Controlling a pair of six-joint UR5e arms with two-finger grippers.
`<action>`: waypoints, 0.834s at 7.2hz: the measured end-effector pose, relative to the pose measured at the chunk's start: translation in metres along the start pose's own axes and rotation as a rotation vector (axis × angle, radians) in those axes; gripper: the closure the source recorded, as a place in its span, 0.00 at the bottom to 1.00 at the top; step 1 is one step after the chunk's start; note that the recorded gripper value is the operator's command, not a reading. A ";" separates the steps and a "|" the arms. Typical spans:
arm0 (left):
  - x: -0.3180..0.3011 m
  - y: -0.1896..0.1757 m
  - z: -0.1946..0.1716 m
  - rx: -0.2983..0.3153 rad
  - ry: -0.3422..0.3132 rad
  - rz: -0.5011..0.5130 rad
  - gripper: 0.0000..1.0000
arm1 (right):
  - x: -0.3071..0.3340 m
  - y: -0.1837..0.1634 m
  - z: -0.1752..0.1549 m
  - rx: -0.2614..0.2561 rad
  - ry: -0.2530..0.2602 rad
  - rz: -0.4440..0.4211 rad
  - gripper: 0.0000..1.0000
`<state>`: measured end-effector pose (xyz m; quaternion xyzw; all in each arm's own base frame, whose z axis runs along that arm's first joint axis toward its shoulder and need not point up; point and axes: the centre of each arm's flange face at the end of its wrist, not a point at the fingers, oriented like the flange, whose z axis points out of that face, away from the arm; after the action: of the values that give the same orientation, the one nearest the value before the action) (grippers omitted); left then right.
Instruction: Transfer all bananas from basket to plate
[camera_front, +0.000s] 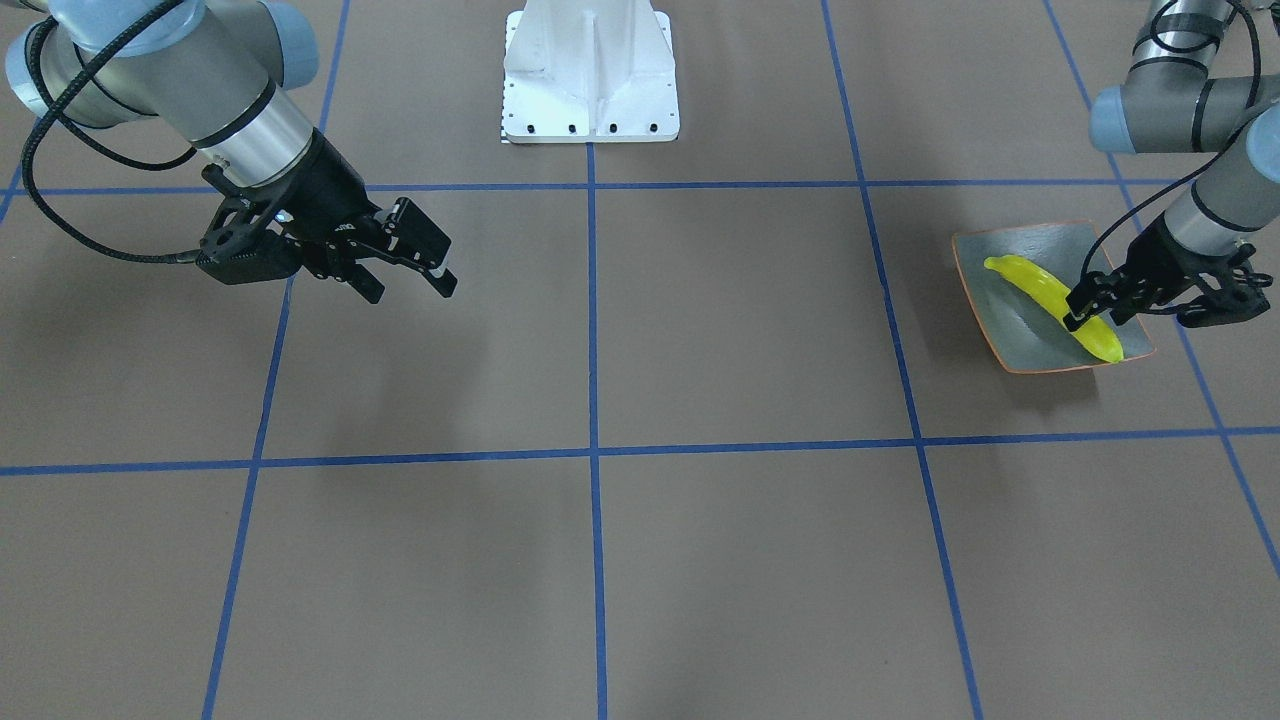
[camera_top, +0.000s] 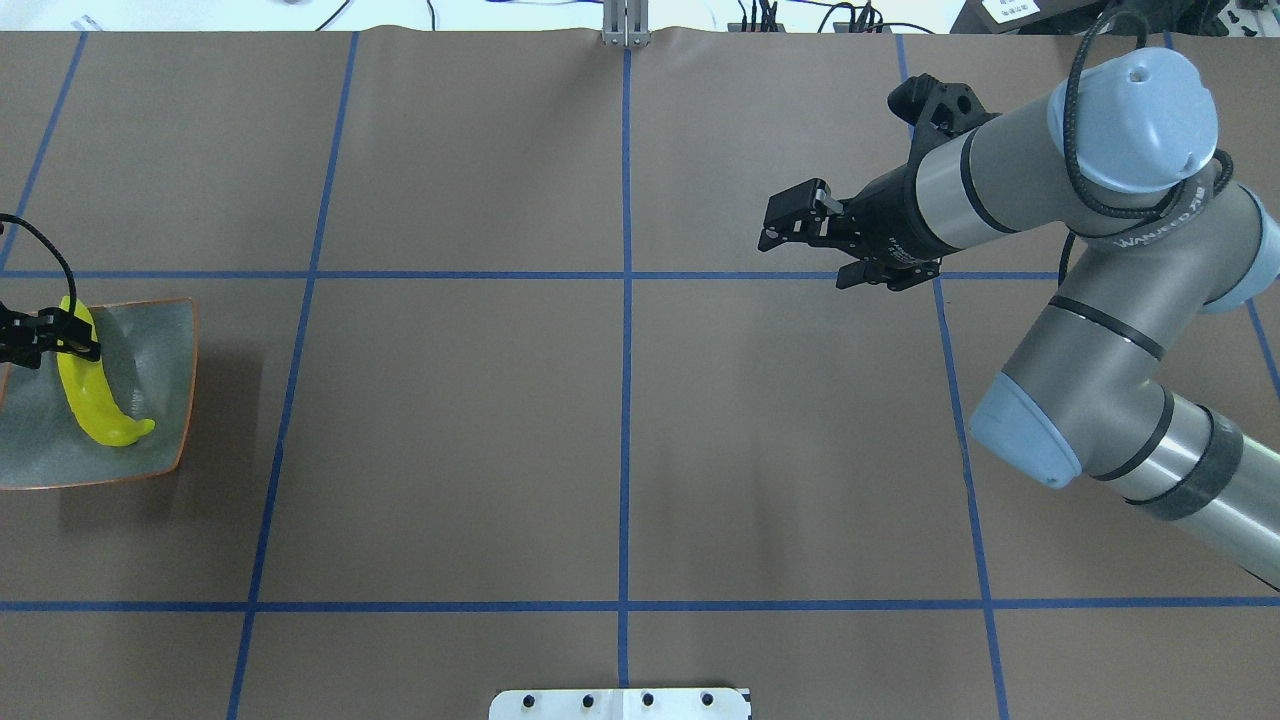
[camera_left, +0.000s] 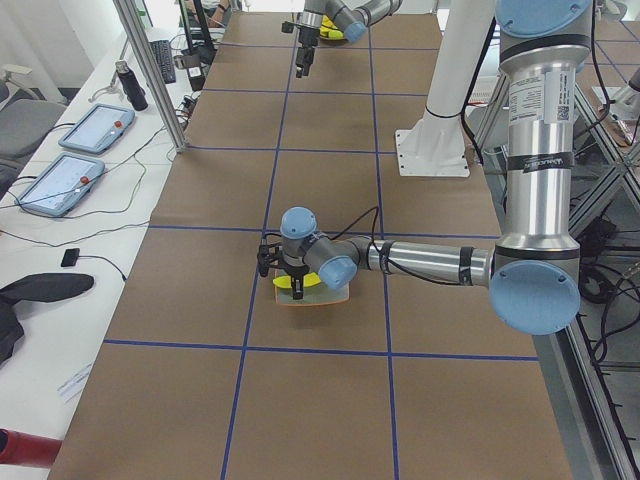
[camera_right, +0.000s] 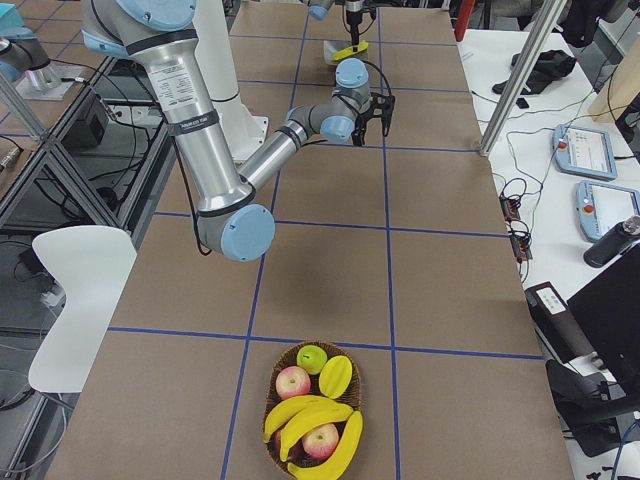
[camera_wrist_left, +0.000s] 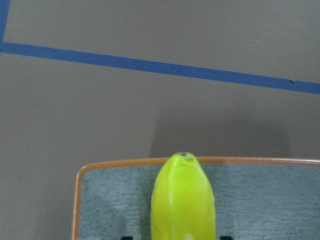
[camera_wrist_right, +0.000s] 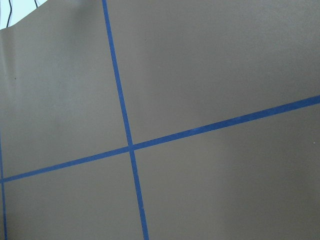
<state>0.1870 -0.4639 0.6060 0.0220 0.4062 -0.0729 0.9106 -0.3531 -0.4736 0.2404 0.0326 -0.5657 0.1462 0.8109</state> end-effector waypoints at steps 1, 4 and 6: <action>0.003 0.000 -0.003 0.002 0.009 0.003 0.25 | 0.000 0.000 -0.001 0.000 -0.002 0.000 0.00; 0.021 0.000 -0.045 -0.004 0.114 0.018 0.17 | 0.023 0.001 -0.012 0.005 0.013 0.007 0.00; 0.025 -0.003 -0.088 0.023 0.184 0.018 0.16 | 0.073 -0.013 -0.025 0.028 0.069 -0.011 0.00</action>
<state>0.1384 -0.4607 0.5289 0.0426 0.4869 -0.0668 0.8699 -0.3035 -0.4660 0.3005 0.0421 -0.5351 0.1508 0.8301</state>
